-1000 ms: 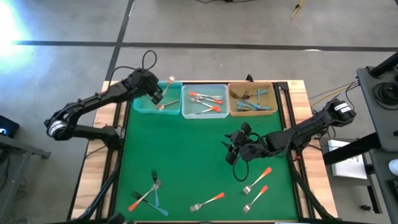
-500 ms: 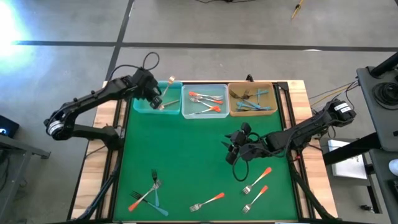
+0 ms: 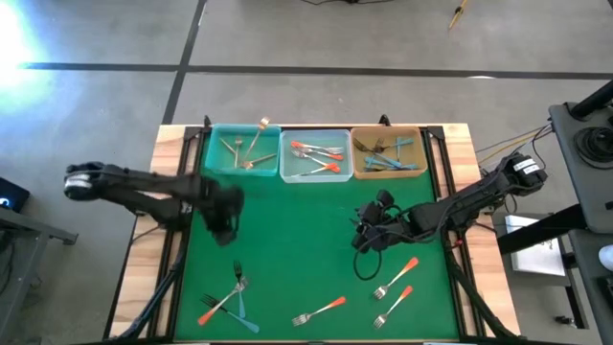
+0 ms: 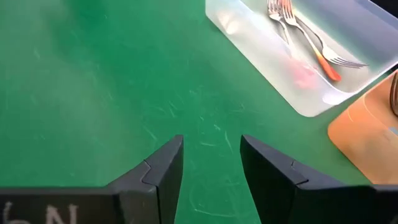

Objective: Sort silverware by color (type)
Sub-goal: Put the blue fork into the orange bin

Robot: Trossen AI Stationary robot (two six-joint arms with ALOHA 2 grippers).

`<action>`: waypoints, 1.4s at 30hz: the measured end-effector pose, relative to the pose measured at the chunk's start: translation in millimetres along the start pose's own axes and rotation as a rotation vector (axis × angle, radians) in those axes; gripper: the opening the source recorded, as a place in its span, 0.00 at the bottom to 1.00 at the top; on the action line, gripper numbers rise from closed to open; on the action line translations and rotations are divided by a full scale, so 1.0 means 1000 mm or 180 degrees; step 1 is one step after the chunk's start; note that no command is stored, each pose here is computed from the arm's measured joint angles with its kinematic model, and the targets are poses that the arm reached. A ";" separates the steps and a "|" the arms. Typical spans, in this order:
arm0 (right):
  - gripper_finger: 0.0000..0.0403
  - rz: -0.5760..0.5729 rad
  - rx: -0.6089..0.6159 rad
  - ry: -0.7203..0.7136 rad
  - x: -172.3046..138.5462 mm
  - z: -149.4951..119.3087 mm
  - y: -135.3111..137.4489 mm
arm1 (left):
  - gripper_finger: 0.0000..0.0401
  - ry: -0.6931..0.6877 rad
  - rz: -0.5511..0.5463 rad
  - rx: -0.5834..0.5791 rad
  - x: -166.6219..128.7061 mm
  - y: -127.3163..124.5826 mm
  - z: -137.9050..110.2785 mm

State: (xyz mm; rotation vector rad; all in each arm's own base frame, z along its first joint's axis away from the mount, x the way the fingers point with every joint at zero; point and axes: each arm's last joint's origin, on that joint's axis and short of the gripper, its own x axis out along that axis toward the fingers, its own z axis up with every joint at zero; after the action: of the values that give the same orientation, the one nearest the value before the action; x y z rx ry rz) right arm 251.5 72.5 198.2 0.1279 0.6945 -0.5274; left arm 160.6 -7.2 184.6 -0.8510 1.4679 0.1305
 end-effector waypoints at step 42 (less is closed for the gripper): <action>0.36 -0.0137 -0.0542 -0.0064 0.002 0.001 -0.003 | 0.15 -0.1042 0.1103 -0.0647 0.131 -0.179 -0.094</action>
State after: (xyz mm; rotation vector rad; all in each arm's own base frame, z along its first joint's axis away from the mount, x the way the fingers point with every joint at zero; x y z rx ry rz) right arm 251.5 69.0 198.2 -0.0519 0.7207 -0.5079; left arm 204.9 -241.6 154.0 -0.6902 1.2920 0.6579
